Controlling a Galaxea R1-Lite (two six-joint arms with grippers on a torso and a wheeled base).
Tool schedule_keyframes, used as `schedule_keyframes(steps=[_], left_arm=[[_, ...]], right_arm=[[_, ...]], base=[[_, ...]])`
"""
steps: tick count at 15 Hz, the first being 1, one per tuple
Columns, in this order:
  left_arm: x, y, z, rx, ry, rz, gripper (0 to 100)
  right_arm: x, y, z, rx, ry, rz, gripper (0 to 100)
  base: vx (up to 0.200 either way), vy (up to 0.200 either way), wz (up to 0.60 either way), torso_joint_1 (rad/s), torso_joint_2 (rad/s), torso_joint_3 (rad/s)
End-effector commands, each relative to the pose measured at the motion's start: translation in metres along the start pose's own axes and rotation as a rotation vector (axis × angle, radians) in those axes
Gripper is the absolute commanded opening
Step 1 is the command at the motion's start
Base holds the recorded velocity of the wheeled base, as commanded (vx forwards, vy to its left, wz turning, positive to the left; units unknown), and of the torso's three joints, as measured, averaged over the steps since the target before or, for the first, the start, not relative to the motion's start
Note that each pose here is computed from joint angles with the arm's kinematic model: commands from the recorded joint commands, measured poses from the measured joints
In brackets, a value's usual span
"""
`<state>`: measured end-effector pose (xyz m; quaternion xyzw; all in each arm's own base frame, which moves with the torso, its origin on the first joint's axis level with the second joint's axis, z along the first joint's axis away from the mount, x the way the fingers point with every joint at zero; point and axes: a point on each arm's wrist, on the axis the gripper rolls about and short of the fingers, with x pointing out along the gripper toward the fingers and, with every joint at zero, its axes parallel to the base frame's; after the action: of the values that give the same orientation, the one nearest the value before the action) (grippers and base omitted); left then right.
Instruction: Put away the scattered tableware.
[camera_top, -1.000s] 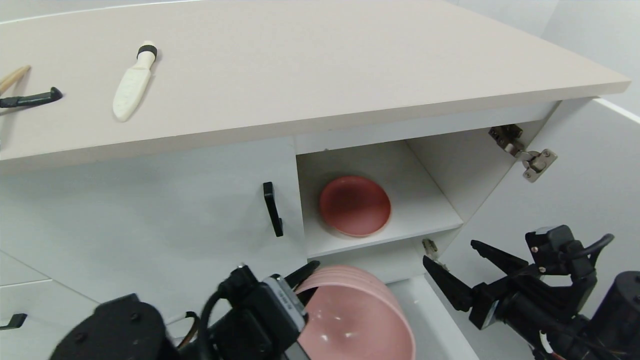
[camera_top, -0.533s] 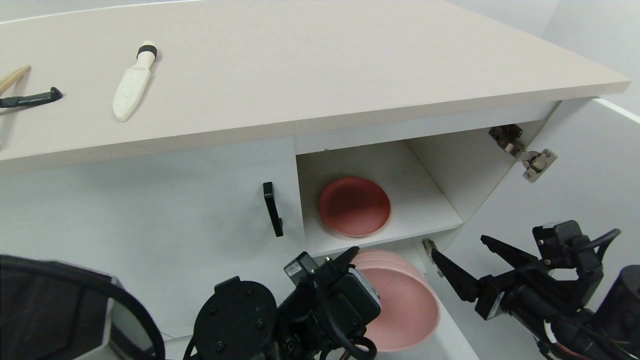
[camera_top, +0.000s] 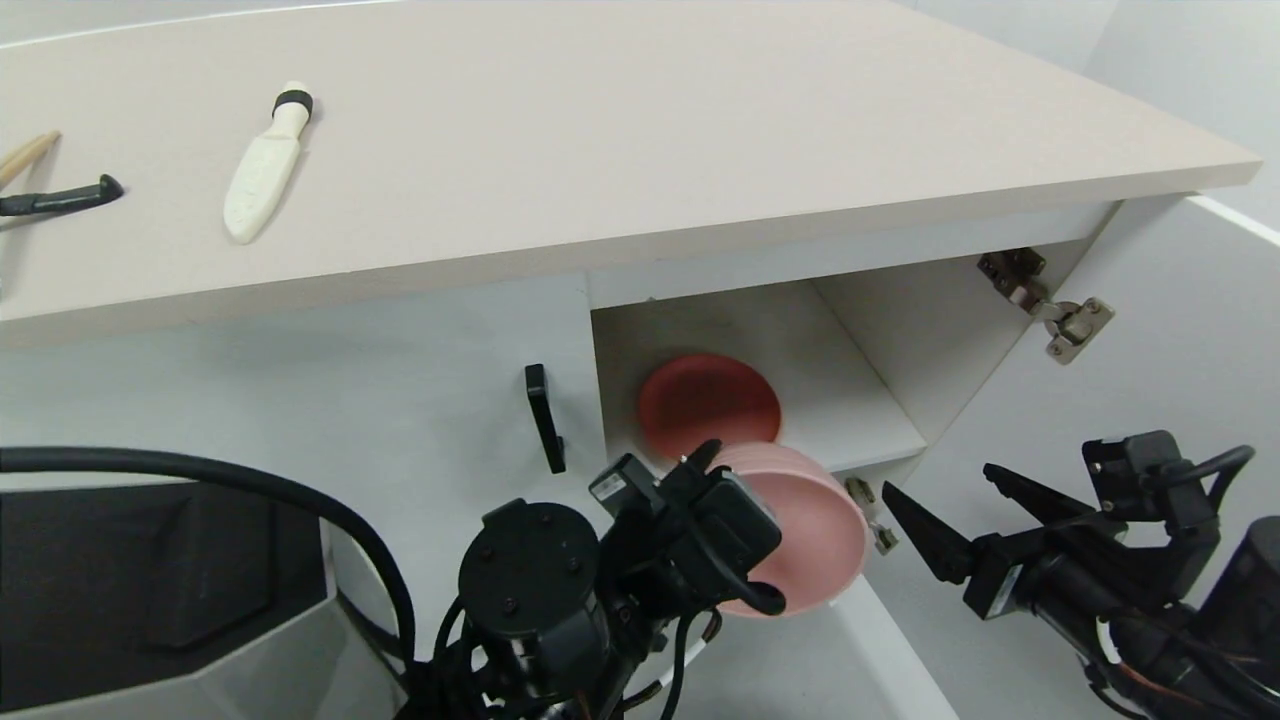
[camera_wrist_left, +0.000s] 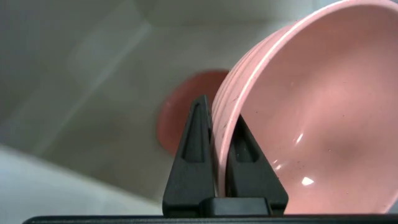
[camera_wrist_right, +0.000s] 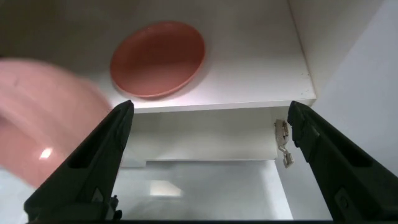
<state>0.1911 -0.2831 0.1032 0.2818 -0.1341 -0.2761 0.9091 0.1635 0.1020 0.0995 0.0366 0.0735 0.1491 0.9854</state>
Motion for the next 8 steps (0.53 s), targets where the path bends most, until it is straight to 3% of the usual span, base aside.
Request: schedule_keyframes(steps=[1, 6, 8], left_arm=[[0.022, -0.008, -0.001, -0.002, -0.001, 0.054, 0], [0.037, -0.013, 0.001, -0.019, 0.005, 0.117, 0], [0.041, -0.011, 0.007, -0.037, -0.016, 0.138, 0]], right_arm=[[-0.004, 0.0, 0.006, 0.01, -0.031, 0.005, 100], [-0.009, 0.0, 0.012, 0.018, -0.066, 0.012, 100], [-0.008, 0.0, 0.012, 0.019, -0.064, 0.015, 100]], base=[[0.0, 0.0, 0.0, 0.0, 0.0, 0.0], [0.0, 0.0, 0.0, 0.0, 0.0, 0.0], [0.0, 0.0, 0.0, 0.0, 0.0, 0.0]])
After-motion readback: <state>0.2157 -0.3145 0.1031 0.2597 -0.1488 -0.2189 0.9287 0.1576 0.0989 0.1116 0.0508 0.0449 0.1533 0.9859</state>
